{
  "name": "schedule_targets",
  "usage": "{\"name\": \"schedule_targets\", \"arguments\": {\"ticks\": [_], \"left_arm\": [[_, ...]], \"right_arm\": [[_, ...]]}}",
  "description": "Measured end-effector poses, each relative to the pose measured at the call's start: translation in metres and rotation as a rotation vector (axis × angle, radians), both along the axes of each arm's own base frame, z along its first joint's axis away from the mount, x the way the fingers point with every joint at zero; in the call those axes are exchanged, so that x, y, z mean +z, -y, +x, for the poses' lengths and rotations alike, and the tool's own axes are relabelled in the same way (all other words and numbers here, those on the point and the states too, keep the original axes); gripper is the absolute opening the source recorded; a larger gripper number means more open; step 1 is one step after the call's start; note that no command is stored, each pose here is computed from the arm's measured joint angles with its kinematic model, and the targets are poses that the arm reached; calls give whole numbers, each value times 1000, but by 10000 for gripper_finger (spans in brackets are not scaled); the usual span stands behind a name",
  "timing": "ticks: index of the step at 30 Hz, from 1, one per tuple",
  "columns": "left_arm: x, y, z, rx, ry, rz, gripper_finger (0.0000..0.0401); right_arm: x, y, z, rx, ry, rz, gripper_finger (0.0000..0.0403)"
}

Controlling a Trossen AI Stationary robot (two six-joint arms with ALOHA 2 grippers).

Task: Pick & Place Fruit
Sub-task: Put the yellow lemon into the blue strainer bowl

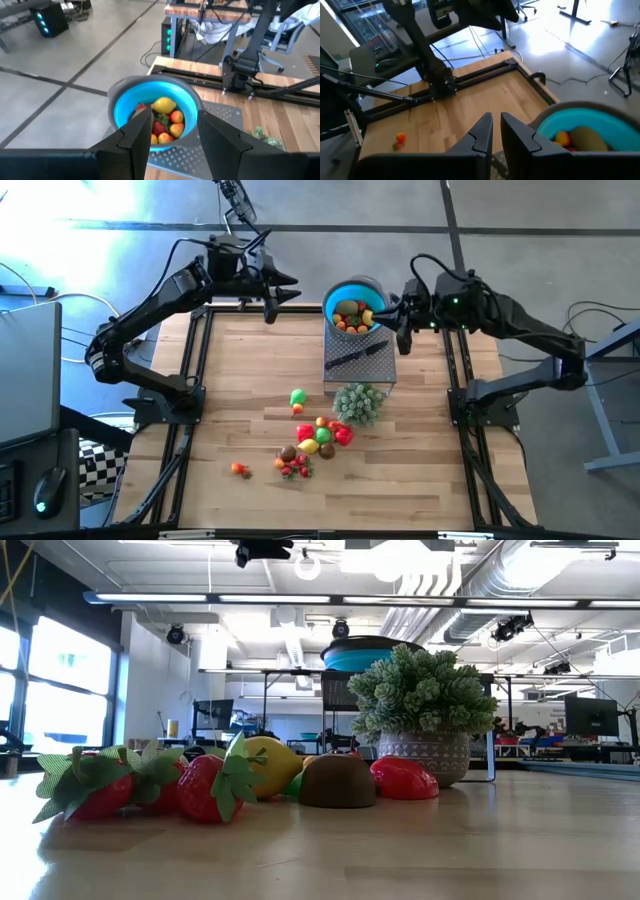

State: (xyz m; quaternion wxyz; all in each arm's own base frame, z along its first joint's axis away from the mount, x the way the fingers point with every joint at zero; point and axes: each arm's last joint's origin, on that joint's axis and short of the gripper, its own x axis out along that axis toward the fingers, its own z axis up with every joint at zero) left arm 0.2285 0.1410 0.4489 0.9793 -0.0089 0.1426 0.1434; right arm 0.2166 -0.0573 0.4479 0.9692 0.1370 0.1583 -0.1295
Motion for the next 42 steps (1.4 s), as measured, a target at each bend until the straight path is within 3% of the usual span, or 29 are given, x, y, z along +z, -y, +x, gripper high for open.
{"name": "schedule_targets", "arguments": {"ticks": [10,13,18,30,42], "left_arm": [[-4,17,-4,-9,-52,-118,157],[-1,35,0,-49,-53,-113,157],[1,68,7,1,-52,-126,157],[-16,145,6,114,-189,-301,157],[-38,207,-15,248,-313,-502,157]], "right_arm": [[-8,-25,3,50,-84,2,29],[-11,-31,3,80,-118,8,29],[-17,-41,0,128,-191,15,29],[-24,-64,-4,245,-276,-7,28],[-24,-64,-4,250,-277,-20,28]]}}
